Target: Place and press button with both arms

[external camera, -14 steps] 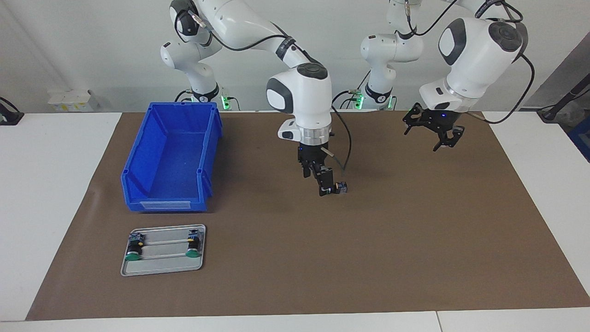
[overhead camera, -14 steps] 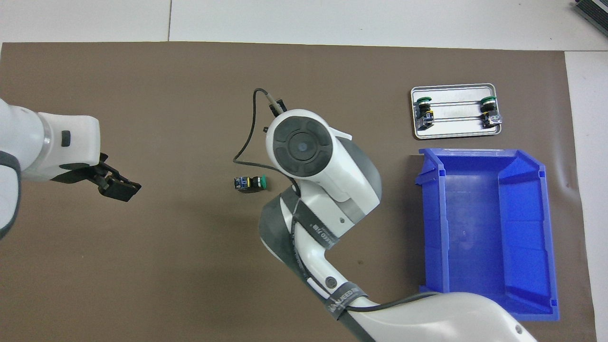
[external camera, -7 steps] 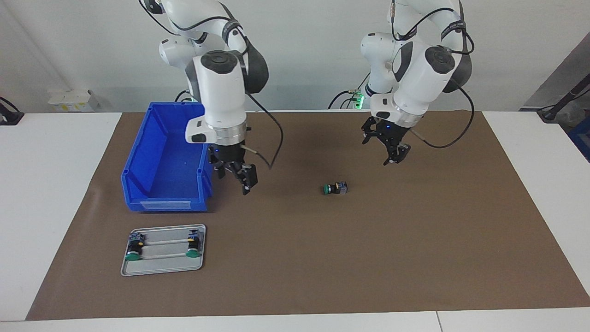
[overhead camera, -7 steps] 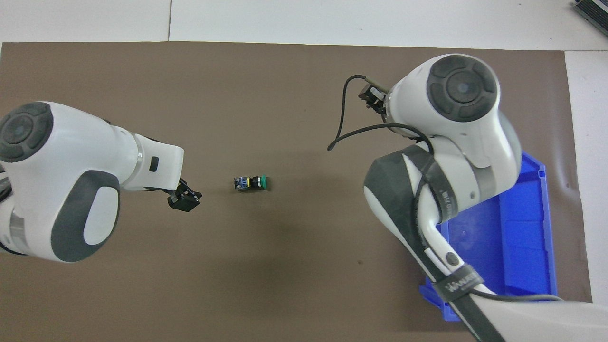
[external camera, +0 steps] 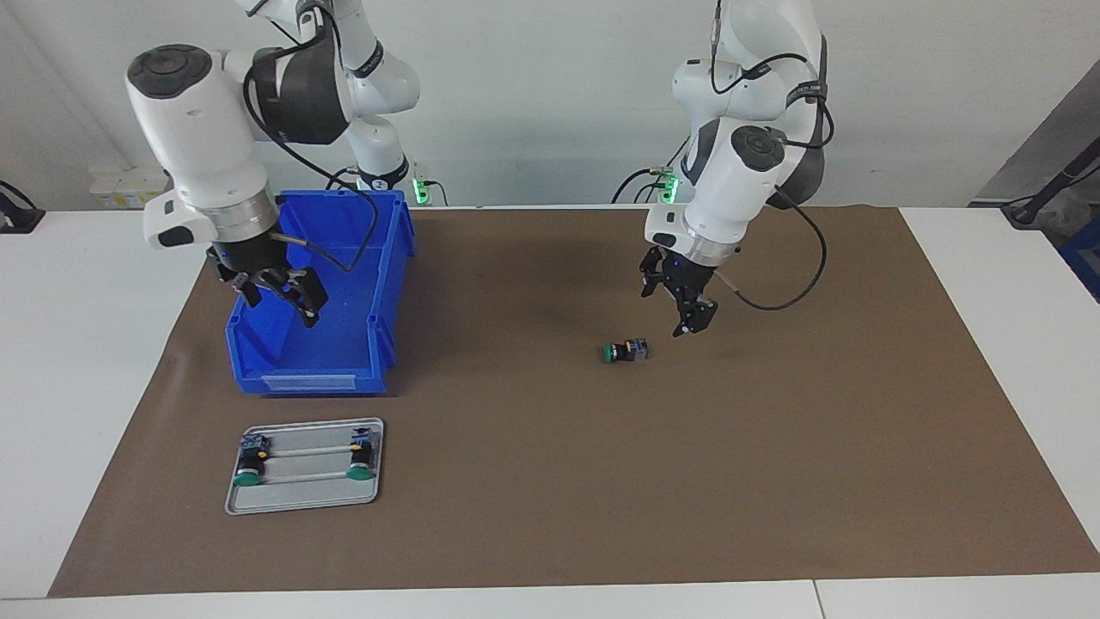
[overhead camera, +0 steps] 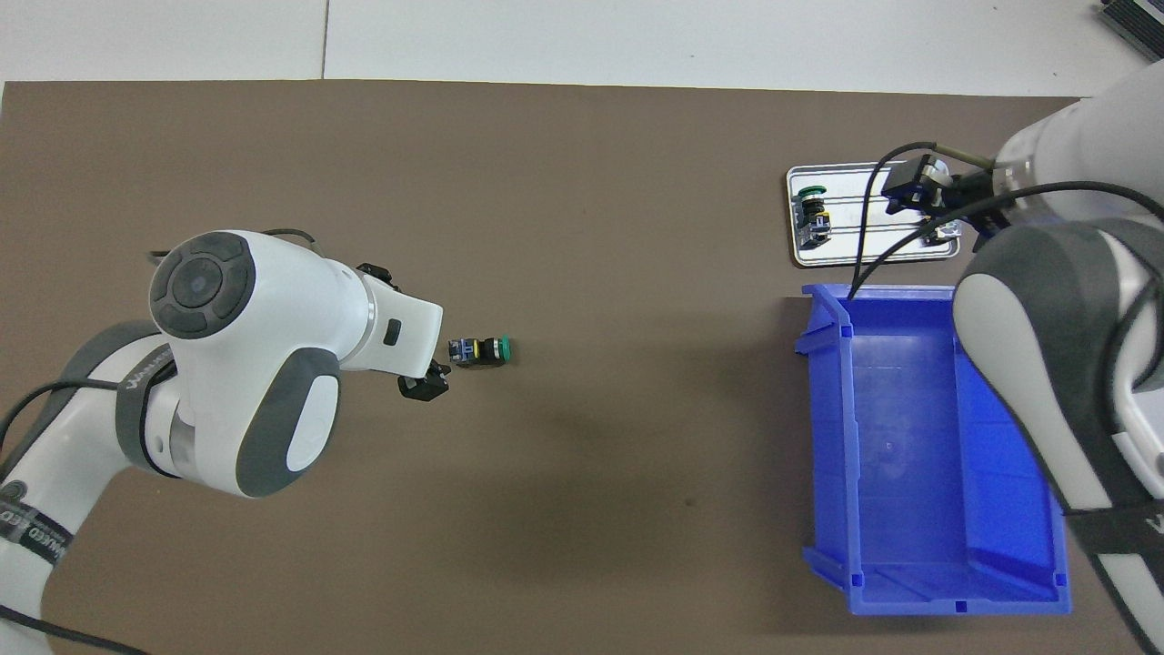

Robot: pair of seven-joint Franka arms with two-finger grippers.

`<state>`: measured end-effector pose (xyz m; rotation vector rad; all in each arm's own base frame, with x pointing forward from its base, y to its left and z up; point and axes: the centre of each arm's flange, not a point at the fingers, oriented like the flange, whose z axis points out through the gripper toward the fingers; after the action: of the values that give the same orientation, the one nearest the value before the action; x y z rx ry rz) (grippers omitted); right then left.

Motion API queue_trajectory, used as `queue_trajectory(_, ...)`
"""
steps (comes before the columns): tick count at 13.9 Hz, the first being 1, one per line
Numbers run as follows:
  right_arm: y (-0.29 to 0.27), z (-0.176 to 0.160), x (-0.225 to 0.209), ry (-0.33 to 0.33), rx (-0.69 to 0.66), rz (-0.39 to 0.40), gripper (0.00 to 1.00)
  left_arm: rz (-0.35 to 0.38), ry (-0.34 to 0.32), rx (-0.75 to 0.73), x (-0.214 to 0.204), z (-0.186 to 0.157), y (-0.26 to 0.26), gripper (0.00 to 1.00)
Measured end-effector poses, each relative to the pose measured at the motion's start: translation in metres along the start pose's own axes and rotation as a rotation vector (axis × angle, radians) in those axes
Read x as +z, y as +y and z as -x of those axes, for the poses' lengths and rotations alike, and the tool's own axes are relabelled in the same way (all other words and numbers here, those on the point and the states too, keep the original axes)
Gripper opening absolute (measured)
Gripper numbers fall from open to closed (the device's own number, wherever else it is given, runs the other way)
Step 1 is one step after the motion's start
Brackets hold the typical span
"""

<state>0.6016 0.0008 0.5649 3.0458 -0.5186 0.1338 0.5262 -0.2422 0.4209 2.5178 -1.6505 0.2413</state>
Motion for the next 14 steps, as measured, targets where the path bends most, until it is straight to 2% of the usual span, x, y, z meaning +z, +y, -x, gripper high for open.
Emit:
queue_trajectory(2, 0.027, 0.003, -0.013, -0.021, -0.042, 0.007, 1.0, -0.001, 0.001, 0.025, 0.019, -0.011, 0.007, 0.98)
queue_trajectory(4, 0.038, 0.008, -0.028, -0.015, -0.06, 0.005, 1.0, 0.013, -0.011, 0.051, 0.044, -0.022, 0.018, 0.98)
queue_trajectory(7, 0.043, 0.028, -0.056, -0.059, -0.116, 0.014, 1.0, 0.034, -0.033, 0.062, 0.067, -0.026, 0.024, 0.98)
queue_trajectory(10, 0.043, 0.045, -0.082, -0.047, -0.137, 0.008, 1.0, 0.055, -0.056, 0.07, 0.089, -0.028, 0.03, 0.98)
queue_trajectory(14, 0.038, 0.05, -0.079, -0.054, -0.154, 0.009, 1.0, 0.048, -0.054, 0.07, 0.108, -0.029, 0.029, 0.99)
